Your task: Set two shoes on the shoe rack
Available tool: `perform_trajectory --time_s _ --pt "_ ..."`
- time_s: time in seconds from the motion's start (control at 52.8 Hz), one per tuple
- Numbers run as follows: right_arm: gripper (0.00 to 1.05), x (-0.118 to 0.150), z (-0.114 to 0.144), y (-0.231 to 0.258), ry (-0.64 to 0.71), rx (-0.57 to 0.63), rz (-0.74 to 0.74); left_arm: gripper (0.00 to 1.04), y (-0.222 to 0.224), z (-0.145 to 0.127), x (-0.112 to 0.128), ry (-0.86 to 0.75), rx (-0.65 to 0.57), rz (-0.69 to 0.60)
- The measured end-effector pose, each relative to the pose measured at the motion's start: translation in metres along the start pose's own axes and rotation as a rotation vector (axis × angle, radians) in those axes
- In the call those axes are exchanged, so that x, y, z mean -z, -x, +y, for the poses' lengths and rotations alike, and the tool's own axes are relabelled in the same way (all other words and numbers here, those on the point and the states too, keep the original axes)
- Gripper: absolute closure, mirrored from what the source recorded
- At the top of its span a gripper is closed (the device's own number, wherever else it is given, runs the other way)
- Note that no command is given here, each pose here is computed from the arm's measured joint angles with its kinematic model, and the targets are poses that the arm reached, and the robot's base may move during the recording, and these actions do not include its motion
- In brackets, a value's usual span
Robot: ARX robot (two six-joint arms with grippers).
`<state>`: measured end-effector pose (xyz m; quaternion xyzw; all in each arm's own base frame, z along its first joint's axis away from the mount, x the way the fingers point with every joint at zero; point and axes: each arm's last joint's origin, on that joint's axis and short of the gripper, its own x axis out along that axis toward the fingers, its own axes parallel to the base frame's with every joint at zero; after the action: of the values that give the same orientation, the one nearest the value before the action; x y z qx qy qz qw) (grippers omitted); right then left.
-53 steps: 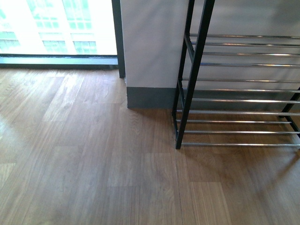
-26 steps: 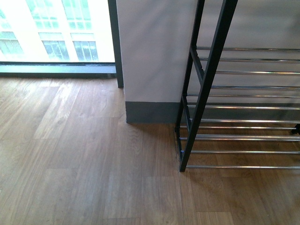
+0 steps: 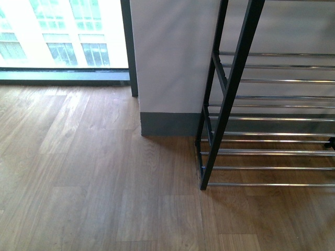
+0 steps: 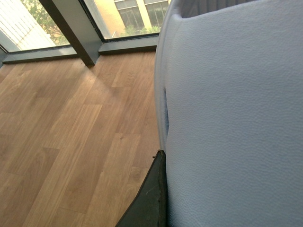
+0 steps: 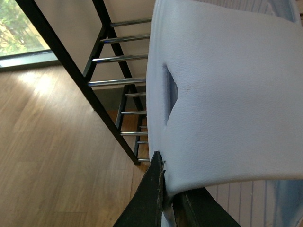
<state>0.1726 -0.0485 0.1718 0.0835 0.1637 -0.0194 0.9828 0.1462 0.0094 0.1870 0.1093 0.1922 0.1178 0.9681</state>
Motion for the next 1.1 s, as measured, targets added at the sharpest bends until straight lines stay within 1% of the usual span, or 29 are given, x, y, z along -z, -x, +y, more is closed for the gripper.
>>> perform_trajectory --time_s 0.985,1.004,1.042,1.099 --pt "1.03 -0.0006 0.0000 0.0000 0.000 0.000 -0.002 1.03 0.0001 0.0001 -0.0002 0.000 0.000 -0.001" --pt "1.03 -0.0006 -0.0001 -0.0001 0.004 -0.012 -0.007 1.03 0.0001 0.0001 -0.0002 0.000 0.000 -0.001" --pt "1.03 -0.0012 0.0008 0.0001 0.036 -0.085 -0.055 1.03 0.0001 0.0001 -0.0002 0.000 0.000 -0.001" --pt "1.03 -0.0038 0.0021 0.0006 0.069 -0.135 -0.098 1.03 0.0001 0.0001 -0.0002 0.000 -0.001 -0.001"
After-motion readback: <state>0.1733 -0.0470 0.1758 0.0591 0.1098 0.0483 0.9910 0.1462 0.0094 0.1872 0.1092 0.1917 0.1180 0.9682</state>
